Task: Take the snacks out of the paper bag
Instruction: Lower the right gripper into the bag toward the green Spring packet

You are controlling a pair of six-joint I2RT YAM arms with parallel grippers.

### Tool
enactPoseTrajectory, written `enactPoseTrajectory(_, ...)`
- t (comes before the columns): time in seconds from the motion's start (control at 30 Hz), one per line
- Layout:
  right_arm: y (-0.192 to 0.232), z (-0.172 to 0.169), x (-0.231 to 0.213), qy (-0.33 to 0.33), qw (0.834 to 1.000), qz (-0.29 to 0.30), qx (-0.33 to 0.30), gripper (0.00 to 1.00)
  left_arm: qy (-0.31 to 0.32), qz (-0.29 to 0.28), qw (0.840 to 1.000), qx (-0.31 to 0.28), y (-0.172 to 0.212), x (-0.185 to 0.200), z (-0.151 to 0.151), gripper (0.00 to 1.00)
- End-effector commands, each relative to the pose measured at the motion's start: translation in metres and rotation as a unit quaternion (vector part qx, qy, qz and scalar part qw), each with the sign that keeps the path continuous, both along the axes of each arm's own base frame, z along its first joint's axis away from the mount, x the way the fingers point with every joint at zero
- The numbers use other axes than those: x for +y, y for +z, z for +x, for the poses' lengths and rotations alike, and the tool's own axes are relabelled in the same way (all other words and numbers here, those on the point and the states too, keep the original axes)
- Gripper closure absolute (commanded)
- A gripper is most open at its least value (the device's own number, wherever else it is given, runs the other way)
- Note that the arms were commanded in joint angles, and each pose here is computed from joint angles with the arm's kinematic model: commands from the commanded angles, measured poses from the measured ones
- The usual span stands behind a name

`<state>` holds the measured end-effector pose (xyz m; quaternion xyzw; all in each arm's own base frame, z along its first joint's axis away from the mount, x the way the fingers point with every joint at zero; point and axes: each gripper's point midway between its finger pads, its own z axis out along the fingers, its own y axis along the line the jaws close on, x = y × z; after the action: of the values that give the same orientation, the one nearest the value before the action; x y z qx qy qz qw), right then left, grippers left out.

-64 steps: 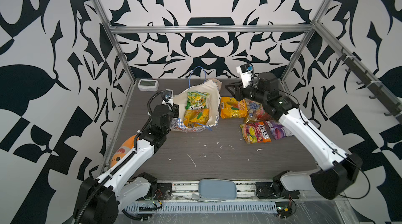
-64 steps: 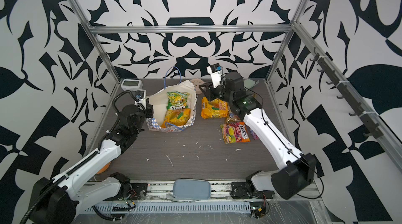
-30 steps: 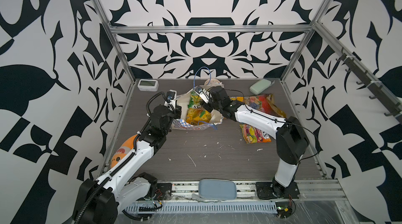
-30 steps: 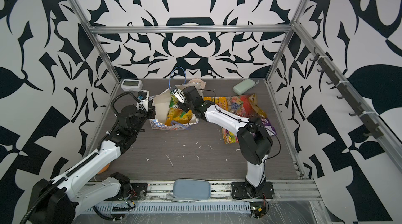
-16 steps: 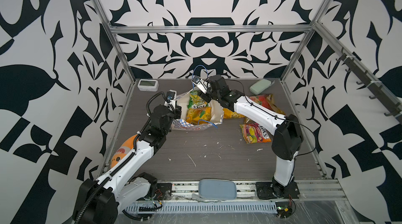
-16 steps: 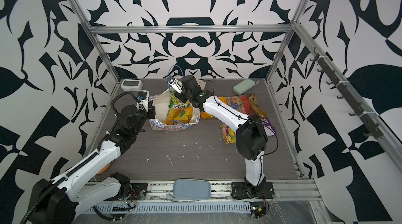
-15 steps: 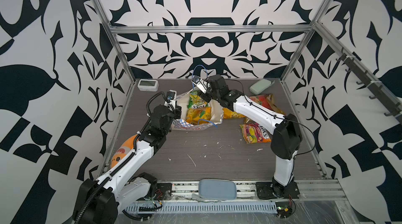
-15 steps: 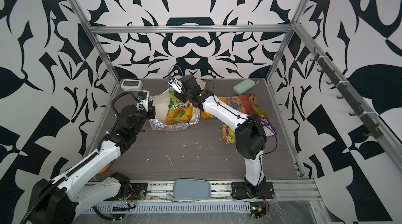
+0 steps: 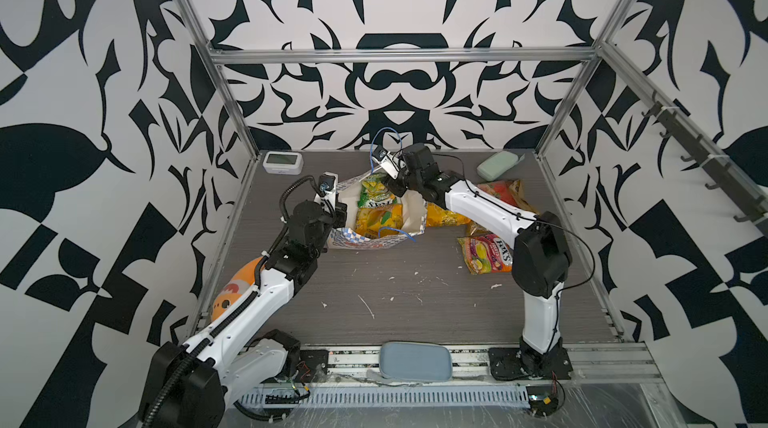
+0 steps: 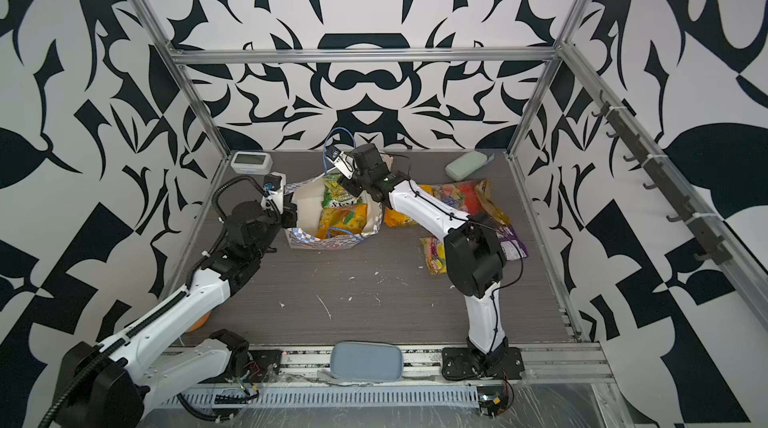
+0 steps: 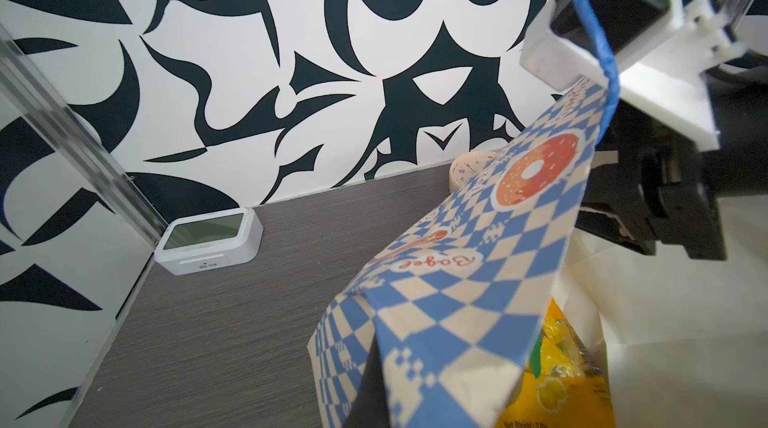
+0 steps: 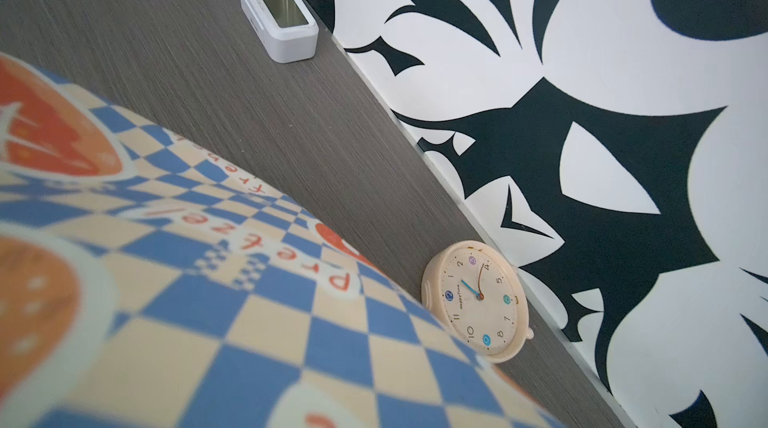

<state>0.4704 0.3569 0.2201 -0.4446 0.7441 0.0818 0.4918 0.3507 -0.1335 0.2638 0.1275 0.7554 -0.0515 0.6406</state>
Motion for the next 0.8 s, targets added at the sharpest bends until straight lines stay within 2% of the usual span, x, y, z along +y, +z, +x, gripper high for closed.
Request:
enactPoseTrajectory(0.0,0.010,0.015,-0.001,0.002,1.000,0.029,-0.004,0.38,-0.006,-0.033,0.998,-0.053,0.032,-0.001,-0.002,1.00)
enactPoseTrajectory(0.1,0.002,0.019,0.001,0.005,0.999,0.032,0.002,0.33,-0.005,-0.031,0.998,-0.054,0.032,-0.001,-0.002,1.00)
enactPoseTrajectory(0.4,-0.023,0.032,0.006,0.012,0.999,0.042,0.012,0.32,-0.006,-0.030,0.998,-0.057,0.034,-0.002,-0.001,1.00)
enactPoseTrajectory(0.53,-0.003,0.021,0.006,0.027,0.997,0.069,0.003,0.32,0.000,-0.030,0.998,-0.056,0.036,0.000,0.001,1.00)
enactPoseTrajectory(0.77,0.055,-0.026,0.001,0.081,0.985,0.148,-0.042,0.33,0.000,-0.027,0.998,-0.057,0.038,-0.001,0.003,1.00)
